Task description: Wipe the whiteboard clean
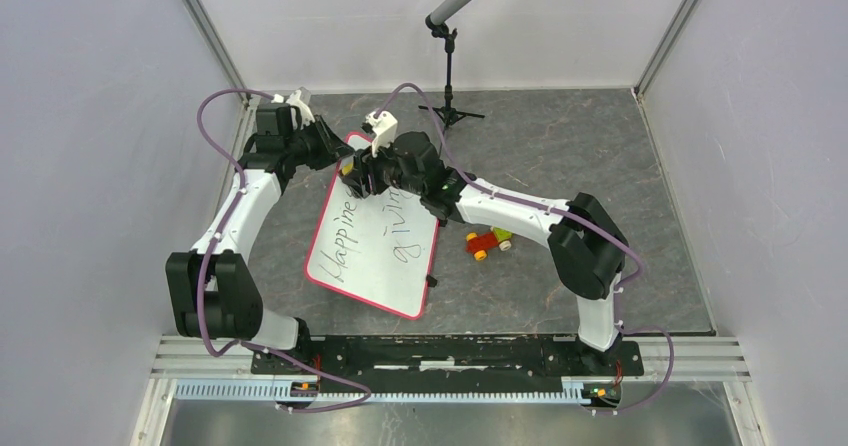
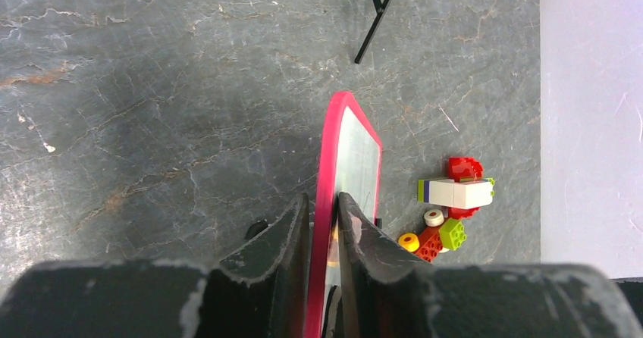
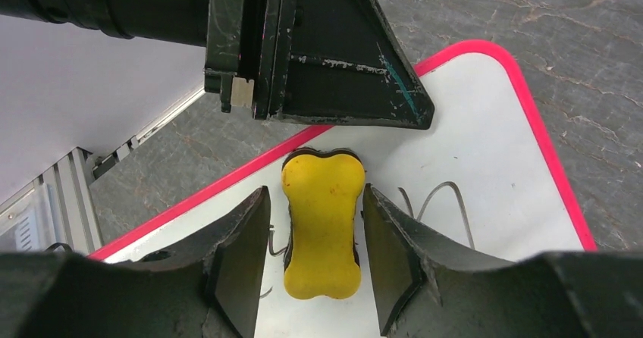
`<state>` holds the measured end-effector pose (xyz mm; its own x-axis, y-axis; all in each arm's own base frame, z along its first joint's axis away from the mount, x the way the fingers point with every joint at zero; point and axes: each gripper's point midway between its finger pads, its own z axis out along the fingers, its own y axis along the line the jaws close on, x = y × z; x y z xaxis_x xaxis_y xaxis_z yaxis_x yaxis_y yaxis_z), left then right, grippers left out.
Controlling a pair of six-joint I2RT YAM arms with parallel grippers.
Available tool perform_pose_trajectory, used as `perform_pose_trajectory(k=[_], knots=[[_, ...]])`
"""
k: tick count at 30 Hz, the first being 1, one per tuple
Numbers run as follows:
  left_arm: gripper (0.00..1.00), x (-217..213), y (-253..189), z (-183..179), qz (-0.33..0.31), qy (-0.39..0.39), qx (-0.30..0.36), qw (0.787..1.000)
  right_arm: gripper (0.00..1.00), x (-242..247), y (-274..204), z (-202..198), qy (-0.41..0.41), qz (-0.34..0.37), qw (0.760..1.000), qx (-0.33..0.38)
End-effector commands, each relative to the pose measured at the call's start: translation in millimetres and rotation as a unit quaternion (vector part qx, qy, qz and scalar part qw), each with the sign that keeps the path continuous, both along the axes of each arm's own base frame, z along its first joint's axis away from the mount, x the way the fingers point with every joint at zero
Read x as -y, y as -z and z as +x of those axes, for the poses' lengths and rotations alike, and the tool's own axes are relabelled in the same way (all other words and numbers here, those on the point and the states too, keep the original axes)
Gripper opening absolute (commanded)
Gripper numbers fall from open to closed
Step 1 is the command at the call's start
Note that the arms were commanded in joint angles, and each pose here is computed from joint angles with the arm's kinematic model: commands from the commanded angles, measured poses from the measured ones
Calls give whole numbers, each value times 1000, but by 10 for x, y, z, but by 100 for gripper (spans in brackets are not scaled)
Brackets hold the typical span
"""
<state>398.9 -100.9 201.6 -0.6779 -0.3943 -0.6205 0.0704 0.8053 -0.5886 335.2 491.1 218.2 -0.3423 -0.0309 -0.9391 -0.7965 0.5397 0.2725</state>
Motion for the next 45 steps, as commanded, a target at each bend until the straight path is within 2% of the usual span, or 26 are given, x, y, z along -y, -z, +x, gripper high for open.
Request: perform_pose_trajectory(k=[1, 3, 6, 11, 13, 16, 31, 40, 45], knots=[[26, 1, -191, 2, 2, 12, 38, 999, 54, -88, -120, 39, -4, 9, 1000, 15], [25, 2, -190, 3, 3, 13, 38, 999, 58, -79, -95, 41, -3, 7, 1000, 14], [23, 9, -182, 6, 1, 15, 37, 999, 56, -72, -63, 25, -4, 8, 1000, 14], [12, 2, -195, 4, 7, 17, 42, 999, 33, -36, -15, 51, 9, 10, 1000, 14], [4, -11, -190, 10, 10, 15, 42, 999, 28, 19, 15, 84, 24, 9, 1000, 15], [2, -12, -173, 16, 13, 17, 43, 999, 24, 85, 95, 132, 42, 1, 999, 14], [2, -27, -113, 16, 35, 34, 72, 996, 21, 430, 538, 384, 71, -31, 997, -28], [2, 12, -139, -6, 29, 46, 79, 995, 21, -69, 176, -45, 8, 3, 1000, -8], [2, 6, -139, -10, 33, 46, 80, 995, 21, -23, 138, 101, 38, 5, 999, 12]])
